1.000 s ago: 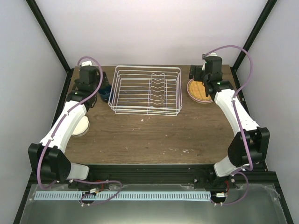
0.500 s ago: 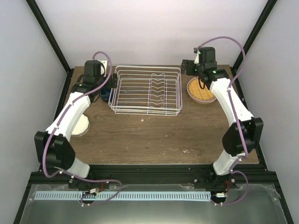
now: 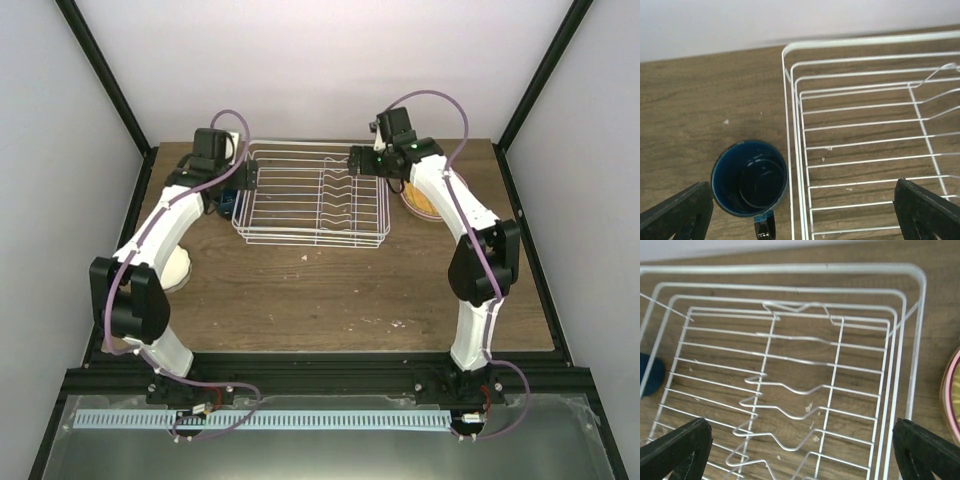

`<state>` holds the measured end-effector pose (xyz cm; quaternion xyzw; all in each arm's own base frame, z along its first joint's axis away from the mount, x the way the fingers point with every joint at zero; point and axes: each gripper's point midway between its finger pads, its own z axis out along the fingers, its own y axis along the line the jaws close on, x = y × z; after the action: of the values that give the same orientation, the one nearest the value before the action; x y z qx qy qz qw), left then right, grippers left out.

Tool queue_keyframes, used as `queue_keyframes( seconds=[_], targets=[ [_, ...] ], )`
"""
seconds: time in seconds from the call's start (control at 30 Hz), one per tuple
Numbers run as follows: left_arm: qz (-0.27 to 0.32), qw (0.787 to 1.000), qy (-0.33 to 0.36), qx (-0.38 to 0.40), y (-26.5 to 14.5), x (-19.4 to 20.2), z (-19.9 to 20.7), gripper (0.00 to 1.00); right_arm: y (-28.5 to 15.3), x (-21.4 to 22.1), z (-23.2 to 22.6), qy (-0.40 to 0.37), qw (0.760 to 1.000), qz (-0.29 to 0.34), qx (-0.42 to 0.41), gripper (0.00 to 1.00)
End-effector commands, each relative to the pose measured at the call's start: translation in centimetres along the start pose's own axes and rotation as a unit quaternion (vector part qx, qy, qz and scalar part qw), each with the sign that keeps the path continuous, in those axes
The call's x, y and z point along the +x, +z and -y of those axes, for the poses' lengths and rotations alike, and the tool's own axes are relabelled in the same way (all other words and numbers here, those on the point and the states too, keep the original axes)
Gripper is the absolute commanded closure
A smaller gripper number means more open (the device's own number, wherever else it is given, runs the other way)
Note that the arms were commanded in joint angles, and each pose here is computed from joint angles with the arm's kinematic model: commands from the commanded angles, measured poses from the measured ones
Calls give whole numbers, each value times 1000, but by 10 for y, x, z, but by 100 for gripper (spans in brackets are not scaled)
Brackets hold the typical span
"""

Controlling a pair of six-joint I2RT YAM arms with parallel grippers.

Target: Load the mixed dishes into the dish rack

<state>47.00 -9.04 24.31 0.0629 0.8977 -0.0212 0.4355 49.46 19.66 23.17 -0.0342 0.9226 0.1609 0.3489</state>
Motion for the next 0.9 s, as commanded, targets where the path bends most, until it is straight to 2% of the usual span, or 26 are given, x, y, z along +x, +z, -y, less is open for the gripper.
queue_keyframes(
  seconds=[0.0,0.27,0.5,0.87],
  targets=[
    [-47,999,-12,-21,24,32,-3,0,14,16,-4,-5,999,-38,13,0],
    [-80,994,-5,-73,39,58,-21,0,13,32,29,-16,993,-52,100,0],
    [-104,992,-4,-69,46,76,-18,0,4,48,37,-16,991,-65,115,0],
    [-151,987,-20,-45,55,122,-10,0,7,111,59,-6,982,-128,139,0]
  ],
)
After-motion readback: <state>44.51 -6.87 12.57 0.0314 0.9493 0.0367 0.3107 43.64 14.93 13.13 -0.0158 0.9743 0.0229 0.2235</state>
